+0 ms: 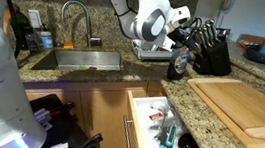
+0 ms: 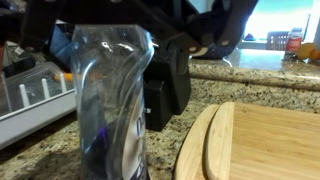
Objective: Put the dish soap beside the faucet
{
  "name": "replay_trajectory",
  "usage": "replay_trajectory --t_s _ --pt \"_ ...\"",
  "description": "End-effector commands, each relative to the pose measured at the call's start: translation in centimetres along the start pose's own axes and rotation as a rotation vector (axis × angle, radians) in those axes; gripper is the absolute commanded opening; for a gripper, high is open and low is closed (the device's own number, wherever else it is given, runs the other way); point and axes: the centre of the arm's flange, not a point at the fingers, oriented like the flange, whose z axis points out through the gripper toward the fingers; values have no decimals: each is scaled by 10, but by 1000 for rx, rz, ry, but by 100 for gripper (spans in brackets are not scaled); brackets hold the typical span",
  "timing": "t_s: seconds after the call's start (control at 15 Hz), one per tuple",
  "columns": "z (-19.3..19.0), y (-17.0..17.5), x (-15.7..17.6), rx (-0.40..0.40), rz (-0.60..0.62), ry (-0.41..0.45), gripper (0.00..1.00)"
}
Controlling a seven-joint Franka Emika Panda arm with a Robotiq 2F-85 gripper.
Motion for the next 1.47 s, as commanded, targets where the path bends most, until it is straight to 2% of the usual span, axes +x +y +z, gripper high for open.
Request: replay_trajectory --t_s 0.0,0.2,0.47,0.53,0.6,0.87,1.0,1.13,1.4 --pt "2 1 4 -4 -3 7 100" --pt "7 -1 5 -4 -9 9 100" --pt "7 -1 2 32 95 -53 100" --pt "7 -1 1 34 118 -64 75" --pt "9 -1 -5 34 132 -77 74" --pt "9 10 -20 18 166 -97 45" --pt "8 19 -9 4 165 -105 31" --pt "7 26 -8 -8 161 -107 22" --pt "3 36 -4 -23 175 -111 17"
